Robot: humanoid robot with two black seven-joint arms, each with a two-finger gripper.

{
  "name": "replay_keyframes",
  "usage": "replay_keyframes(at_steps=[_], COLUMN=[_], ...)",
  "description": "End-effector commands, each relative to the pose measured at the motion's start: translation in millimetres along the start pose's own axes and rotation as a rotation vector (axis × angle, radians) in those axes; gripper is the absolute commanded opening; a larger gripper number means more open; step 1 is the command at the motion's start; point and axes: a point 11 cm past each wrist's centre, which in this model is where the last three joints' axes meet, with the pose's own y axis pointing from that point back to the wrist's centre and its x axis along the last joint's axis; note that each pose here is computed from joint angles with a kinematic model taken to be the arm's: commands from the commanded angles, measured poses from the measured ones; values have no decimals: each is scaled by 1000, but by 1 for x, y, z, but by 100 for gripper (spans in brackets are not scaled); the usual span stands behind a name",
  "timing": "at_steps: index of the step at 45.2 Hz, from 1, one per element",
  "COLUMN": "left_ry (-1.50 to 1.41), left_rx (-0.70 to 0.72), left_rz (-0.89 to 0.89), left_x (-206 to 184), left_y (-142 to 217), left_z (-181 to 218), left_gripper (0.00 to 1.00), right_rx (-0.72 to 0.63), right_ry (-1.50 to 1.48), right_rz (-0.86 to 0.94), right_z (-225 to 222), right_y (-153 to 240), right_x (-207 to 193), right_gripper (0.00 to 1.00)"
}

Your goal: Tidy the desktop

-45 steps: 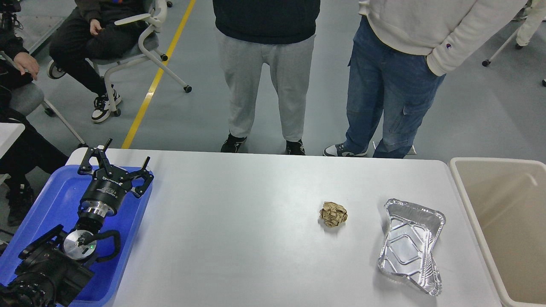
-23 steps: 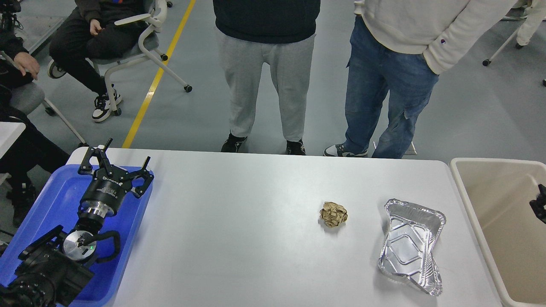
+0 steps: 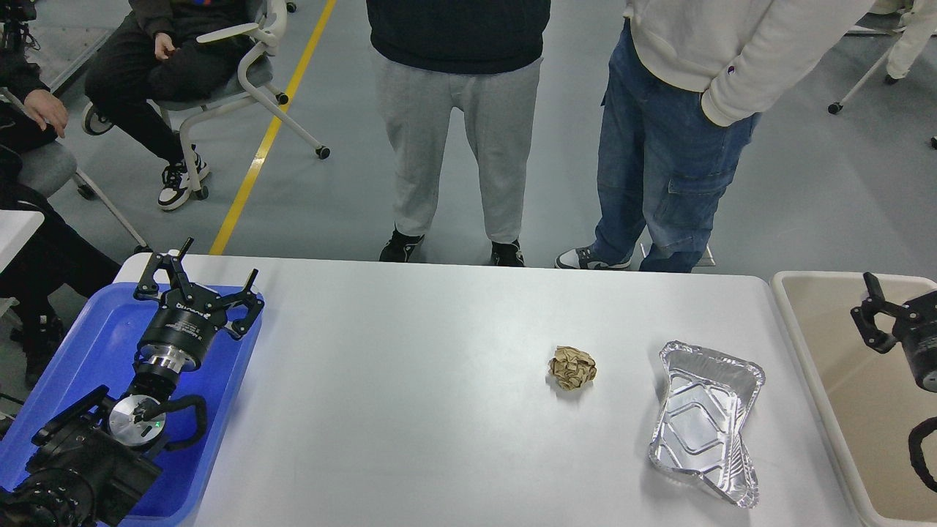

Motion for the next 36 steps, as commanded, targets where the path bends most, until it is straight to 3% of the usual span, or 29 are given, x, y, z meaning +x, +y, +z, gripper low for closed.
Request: replay_keyframes(at_steps=[1, 19, 36], left_ry=[0, 0, -1], left_rx=[1, 2, 2], left_rz=[0, 0, 0], left_x=[0, 0, 0], left_y=[0, 0, 0], left_z=[0, 0, 0], left_gripper=[100, 100, 100], right_rx=[-30, -90, -85], right_ry=[35, 72, 46], right_rz=[-84, -111, -104], right_z=[26, 69, 75], right_y=[7, 12, 13], right_x=[-22, -47, -53], right_gripper=[99, 100, 100])
